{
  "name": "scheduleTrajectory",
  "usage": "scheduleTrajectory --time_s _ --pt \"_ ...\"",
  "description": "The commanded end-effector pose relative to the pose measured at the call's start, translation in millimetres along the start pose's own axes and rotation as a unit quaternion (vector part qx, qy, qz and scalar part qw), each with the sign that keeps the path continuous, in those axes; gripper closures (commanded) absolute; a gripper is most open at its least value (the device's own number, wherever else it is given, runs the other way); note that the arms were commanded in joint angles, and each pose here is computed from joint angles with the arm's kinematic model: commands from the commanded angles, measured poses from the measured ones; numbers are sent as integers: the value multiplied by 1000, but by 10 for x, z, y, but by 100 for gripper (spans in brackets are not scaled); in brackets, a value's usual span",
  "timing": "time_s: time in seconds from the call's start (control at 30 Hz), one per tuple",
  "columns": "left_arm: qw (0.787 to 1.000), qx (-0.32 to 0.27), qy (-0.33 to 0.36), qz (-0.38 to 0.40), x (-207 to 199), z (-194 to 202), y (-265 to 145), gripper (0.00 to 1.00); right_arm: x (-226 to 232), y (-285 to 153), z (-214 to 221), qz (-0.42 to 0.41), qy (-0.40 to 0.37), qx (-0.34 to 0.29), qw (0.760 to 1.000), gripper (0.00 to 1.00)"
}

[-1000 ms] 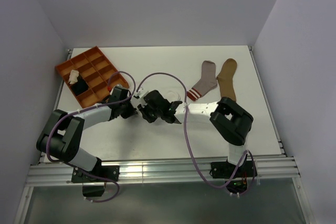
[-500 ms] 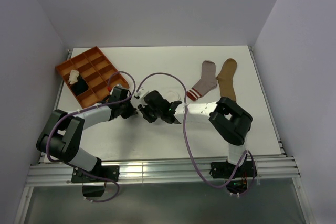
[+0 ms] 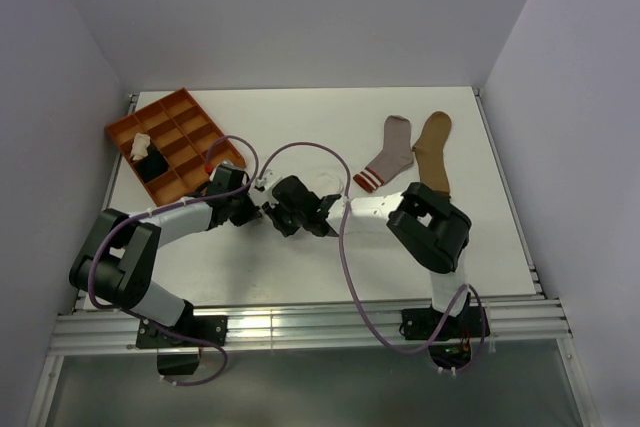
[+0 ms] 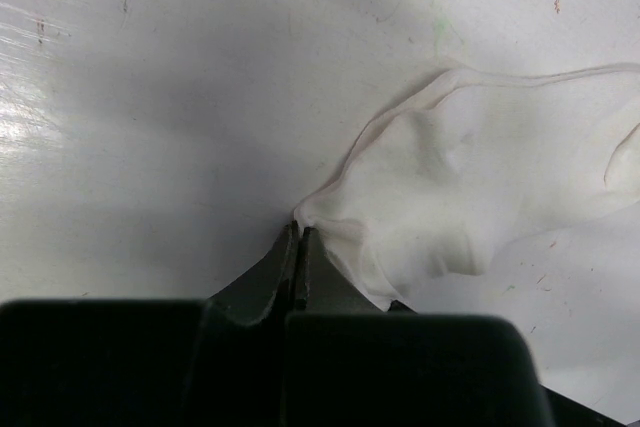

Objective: Roll the socks
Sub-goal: Roll the sock at the center of the board.

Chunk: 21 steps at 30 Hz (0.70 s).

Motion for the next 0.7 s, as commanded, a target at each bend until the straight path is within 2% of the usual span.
scheduleTrajectory --time_s 0.0,0.27,0.53,0.6,0.63,0.67 --pt "998 24 20 -50 209 116 26 100 -28 68 -61 23 -4 -8 1000 69" --pt "998 21 18 -51 214 111 -4 100 -106 94 102 46 -16 25 999 67" --pt "999 20 11 -38 145 85 -27 99 -37 95 436 54 -52 97 992 68" --pt "999 19 9 -36 134 79 -32 97 -9 106 495 52 -54 109 991 72" --pt "999 15 6 -34 120 61 -43 96 0 109 515 50 -51 116 991 84" --pt "999 15 5 -35 123 61 -48 93 4 124 550 45 -47 123 990 90"
Point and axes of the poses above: each gripper's point midway between its finger pads, its own y axis out along the fingers, its own x axis along the line the jaws close on, z = x × y, the point moved 3 cm from there along -y, back along the fingers, and after that the axes turned 5 degrees about y, right-handed, at the moved point
